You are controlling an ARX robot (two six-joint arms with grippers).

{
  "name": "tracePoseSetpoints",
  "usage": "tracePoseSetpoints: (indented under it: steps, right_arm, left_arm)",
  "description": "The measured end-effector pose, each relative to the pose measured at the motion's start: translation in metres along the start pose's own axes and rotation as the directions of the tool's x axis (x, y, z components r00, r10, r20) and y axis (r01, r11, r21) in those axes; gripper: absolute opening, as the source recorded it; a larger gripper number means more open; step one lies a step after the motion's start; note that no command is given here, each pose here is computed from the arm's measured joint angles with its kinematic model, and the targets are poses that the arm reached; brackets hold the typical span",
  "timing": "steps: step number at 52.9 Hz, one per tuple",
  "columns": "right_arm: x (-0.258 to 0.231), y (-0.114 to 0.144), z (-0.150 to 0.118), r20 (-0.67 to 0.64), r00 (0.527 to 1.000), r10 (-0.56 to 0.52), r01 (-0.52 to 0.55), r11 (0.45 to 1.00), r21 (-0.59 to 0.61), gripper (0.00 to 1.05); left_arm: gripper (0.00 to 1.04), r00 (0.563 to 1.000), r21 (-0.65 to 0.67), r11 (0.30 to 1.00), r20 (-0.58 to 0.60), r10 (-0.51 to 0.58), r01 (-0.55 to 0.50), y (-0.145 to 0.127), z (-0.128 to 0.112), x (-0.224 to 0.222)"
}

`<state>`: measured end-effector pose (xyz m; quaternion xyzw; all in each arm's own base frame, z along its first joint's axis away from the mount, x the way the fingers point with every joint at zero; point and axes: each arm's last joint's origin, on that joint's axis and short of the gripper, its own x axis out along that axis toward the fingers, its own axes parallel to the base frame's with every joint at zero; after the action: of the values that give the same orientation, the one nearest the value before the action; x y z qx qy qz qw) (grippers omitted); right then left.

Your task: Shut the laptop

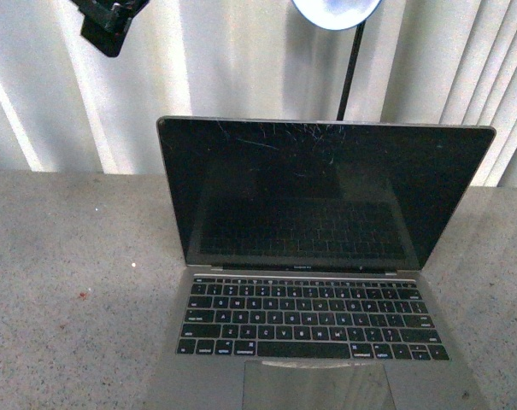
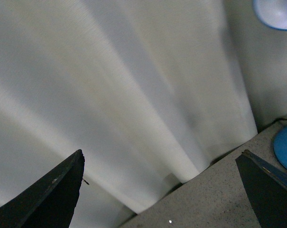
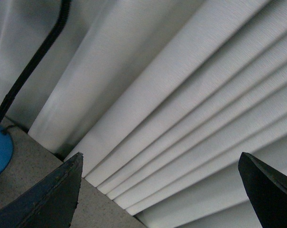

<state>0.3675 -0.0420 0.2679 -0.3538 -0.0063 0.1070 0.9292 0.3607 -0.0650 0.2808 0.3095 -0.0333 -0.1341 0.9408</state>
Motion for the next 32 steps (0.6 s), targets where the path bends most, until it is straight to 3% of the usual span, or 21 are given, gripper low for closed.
tracePoseSetpoints:
  steps: [10,15,24,32]
  right_arm:
    - [0.025,0.006,0.0,-0.012,0.975,0.22,-0.216,0.947,-0.237,0.97]
    - [0.033,0.011,0.0,-0.036,0.952,0.303,-0.299,0.902,-0.311,0.97]
    - [0.052,0.016,0.001,-0.1,0.885,0.455,-0.437,0.736,-0.517,0.97]
    - [0.059,0.016,0.006,-0.127,0.853,0.506,-0.475,0.653,-0.59,0.97]
  left_arm:
    - [0.98,0.978,0.26,0.944,-0.092,-0.186,0.204,-0.008,0.014,0.024]
    - [0.98,0.953,0.375,0.877,-0.166,-0.255,0.3,-0.013,0.019,0.032]
    - [0.98,0.933,0.626,0.692,-0.26,-0.248,0.359,-0.016,0.032,0.054]
    - [0.98,0.919,0.718,0.573,-0.309,-0.246,0.395,-0.023,0.035,0.064]
